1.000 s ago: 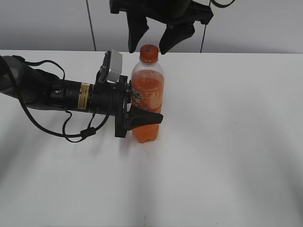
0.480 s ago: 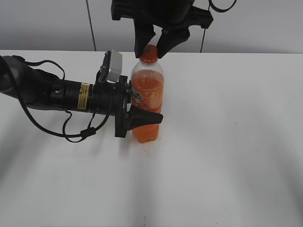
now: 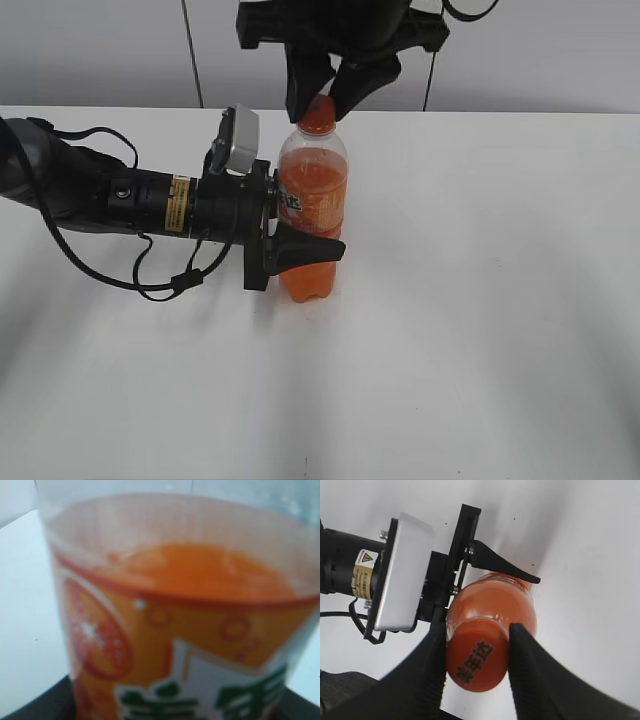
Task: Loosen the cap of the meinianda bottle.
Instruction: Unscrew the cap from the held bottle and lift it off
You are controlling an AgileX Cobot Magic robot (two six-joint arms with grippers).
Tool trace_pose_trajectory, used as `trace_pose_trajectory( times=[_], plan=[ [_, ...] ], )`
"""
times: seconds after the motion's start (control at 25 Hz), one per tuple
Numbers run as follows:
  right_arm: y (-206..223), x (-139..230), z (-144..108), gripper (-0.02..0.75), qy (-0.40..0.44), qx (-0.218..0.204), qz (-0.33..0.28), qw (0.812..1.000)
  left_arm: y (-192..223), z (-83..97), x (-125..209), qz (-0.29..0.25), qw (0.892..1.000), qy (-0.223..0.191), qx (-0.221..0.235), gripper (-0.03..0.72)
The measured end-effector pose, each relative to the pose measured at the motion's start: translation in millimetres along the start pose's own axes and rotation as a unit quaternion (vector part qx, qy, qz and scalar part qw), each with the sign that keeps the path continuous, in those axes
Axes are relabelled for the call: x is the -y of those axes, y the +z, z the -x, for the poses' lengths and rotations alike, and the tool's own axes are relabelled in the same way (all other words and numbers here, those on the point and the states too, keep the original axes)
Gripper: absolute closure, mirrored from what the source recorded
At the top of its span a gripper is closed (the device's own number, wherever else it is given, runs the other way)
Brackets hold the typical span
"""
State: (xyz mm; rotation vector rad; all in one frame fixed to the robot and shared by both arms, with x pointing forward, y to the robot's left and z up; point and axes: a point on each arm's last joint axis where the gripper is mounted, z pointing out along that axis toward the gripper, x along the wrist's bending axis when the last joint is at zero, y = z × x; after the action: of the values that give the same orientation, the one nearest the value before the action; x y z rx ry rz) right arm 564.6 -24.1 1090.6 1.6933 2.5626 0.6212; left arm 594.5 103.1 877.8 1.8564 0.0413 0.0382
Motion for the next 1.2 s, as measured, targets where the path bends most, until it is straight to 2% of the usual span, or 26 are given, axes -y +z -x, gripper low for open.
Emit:
trace_pose_trajectory(
  times=[0.12, 0.28, 0.6, 0.88, 1.2],
  plan=[
    [0.0, -0.1, -0.4, 0.456, -0.075, -0.002, 0.001, 0.997, 0.0, 0.2, 0.1, 0.000, 1.000, 0.001, 0.001, 0.262],
    [0.4, 0.0, -1.0, 0.456, -0.179, -0.005, 0.000, 0.984, 0.0, 0.4, 0.1, -0.001, 1.000, 0.002, 0.002, 0.262],
    [0.4, 0.0, -1.4, 0.458, -0.352, -0.007, 0.002, 0.936, 0.0, 0.5, 0.1, -0.001, 1.000, 0.004, 0.003, 0.262],
    [0.4, 0.2, -2.0, 0.460, -0.480, -0.011, 0.004, 0.877, 0.0, 0.7, 0.1, -0.001, 1.000, 0.005, 0.004, 0.262],
    [0.3, 1.5, -2.3, 0.460, -0.618, -0.015, 0.001, 0.786, 0.0, 1.3, 0.3, -0.003, 1.000, 0.010, 0.009, 0.264]
  ],
)
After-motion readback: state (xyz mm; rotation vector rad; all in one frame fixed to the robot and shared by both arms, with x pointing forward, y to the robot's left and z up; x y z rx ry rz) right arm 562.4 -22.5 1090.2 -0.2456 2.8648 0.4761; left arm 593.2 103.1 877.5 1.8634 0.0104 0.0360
